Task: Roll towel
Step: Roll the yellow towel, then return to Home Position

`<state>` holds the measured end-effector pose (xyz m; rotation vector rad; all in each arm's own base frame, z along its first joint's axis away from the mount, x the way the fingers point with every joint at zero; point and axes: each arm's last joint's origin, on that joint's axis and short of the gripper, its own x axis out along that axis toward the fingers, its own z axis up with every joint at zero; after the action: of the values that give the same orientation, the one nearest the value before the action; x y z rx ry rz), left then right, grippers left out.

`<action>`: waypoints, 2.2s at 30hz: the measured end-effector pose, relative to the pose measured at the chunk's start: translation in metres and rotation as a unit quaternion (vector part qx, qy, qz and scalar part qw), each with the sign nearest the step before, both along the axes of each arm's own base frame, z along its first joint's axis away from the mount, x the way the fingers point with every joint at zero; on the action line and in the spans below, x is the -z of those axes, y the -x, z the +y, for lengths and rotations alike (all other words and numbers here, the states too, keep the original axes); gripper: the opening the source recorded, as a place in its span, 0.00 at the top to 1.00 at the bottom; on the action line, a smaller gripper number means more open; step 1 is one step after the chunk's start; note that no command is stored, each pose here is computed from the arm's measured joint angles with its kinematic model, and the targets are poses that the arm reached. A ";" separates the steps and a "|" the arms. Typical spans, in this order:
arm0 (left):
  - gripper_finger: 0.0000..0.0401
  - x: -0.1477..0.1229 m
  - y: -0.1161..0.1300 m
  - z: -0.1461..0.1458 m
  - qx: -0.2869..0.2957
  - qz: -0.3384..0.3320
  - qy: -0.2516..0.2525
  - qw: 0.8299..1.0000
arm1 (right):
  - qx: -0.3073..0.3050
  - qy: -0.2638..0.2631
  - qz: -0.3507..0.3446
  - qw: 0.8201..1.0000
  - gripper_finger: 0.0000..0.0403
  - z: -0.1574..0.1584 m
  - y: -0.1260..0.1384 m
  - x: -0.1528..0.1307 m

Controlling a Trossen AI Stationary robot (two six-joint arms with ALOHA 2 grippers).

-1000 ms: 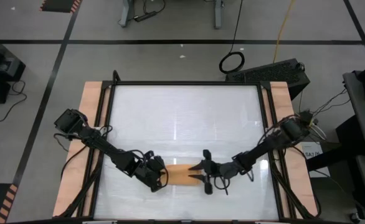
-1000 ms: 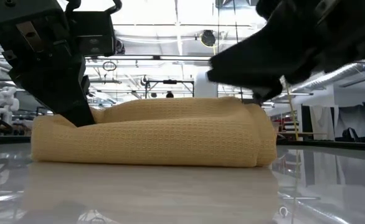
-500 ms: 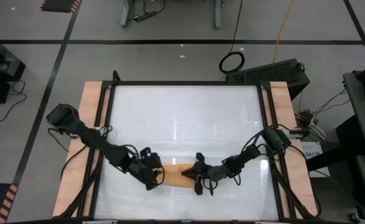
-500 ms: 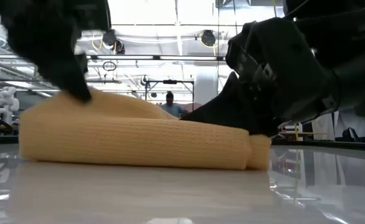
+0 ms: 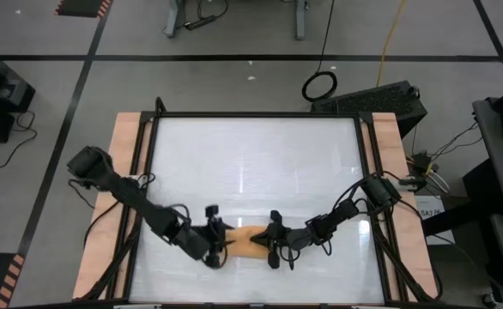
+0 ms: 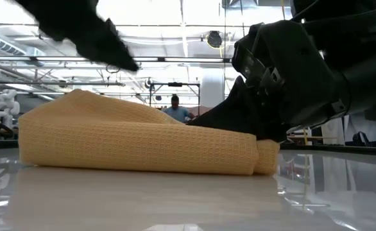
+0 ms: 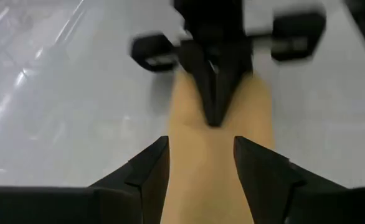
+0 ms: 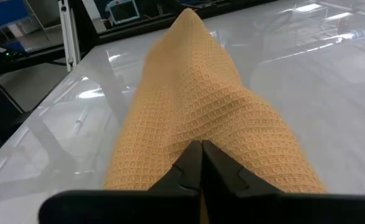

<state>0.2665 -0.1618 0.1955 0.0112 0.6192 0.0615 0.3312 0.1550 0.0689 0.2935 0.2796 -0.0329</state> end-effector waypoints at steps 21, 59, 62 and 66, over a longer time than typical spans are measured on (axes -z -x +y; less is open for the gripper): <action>0.77 0.050 -0.013 -0.001 -0.056 0.063 -0.007 0.996 | -0.026 0.030 0.005 0.999 1.00 0.001 0.001 -0.011; 0.77 0.065 0.009 0.019 -0.125 0.043 -0.012 0.991 | 0.030 0.076 -0.007 0.997 1.00 -0.013 -0.005 -0.004; 0.77 0.049 0.007 0.017 -0.112 0.013 -0.019 0.993 | 0.014 0.081 -0.021 0.996 1.00 -0.012 -0.005 -0.021; 0.77 0.023 0.010 0.017 -0.086 -0.028 -0.030 0.995 | -0.002 0.104 -0.022 0.994 1.00 -0.013 -0.001 -0.059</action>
<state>0.2565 -0.1451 0.1724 0.0142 0.5601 0.2470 0.3320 0.1422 0.1279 0.0870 0.2314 -0.0503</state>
